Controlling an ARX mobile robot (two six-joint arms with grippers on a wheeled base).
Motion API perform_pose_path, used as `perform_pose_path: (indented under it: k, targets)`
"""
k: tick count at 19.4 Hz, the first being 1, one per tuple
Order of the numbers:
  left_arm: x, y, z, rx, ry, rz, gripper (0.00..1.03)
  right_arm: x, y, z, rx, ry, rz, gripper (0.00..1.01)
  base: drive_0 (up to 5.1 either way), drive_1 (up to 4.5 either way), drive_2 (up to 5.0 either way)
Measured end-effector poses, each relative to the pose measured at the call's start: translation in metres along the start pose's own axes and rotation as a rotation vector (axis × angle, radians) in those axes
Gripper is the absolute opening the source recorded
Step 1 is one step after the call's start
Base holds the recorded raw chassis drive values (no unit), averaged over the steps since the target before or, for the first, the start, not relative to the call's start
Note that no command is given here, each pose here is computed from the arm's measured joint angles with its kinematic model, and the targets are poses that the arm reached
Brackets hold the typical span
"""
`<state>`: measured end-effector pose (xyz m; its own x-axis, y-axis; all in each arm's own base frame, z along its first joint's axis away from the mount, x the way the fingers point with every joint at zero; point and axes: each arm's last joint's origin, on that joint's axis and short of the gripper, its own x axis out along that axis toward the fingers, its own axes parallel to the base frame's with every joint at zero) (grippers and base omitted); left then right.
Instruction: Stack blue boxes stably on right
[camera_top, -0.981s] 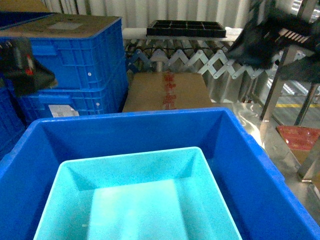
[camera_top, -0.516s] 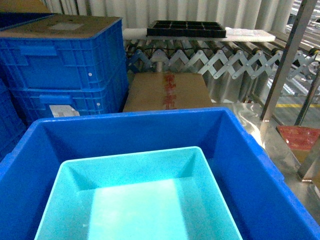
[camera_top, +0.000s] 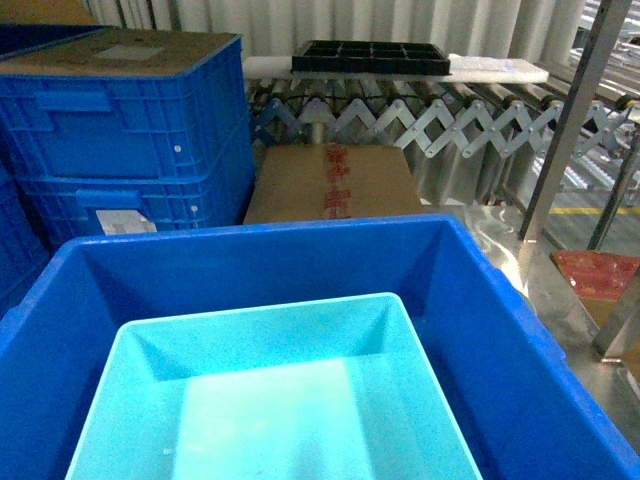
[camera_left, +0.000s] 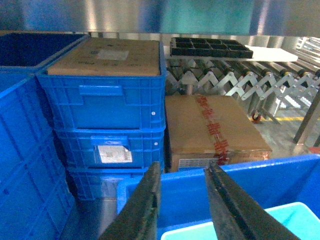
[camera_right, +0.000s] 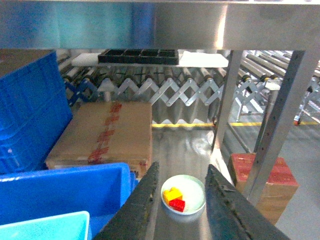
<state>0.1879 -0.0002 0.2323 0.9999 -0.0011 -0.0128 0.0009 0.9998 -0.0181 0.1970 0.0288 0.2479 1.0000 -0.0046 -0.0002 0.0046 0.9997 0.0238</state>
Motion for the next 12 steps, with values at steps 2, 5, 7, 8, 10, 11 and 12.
perform_pose_path:
  k: [2,5,7,8,10,11,12]
  targets:
    - [-0.004,0.000,-0.005,0.000,-0.003,-0.002,0.18,-0.005,-0.002,-0.006,-0.005,0.003,0.008,0.21,0.0,0.00,0.0]
    - [-0.010,0.000,-0.009,0.000,-0.007,0.000,0.09,-0.010,-0.005,-0.013,-0.010,0.004,0.008,0.12,0.0,0.00,0.0]
    - [-0.014,0.001,-0.013,0.000,-0.010,0.006,0.02,-0.015,-0.008,-0.017,-0.012,0.000,0.007,0.05,0.0,0.00,0.0]
    - [-0.015,0.001,-0.015,0.000,-0.012,0.005,0.01,-0.017,-0.009,-0.019,-0.016,-0.002,0.005,0.01,0.0,0.00,0.0]
    - [-0.019,0.001,-0.018,0.001,-0.012,0.004,0.02,-0.021,-0.012,-0.024,-0.018,-0.003,-0.001,0.02,0.0,0.00,0.0]
    - [-0.020,0.001,-0.020,0.001,-0.011,0.004,0.02,-0.023,-0.013,-0.026,-0.017,-0.003,-0.002,0.02,0.0,0.00,0.0]
    - [-0.022,0.001,-0.022,0.001,-0.010,0.003,0.02,-0.025,-0.014,-0.028,-0.018,-0.002,-0.004,0.02,0.0,0.00,0.0]
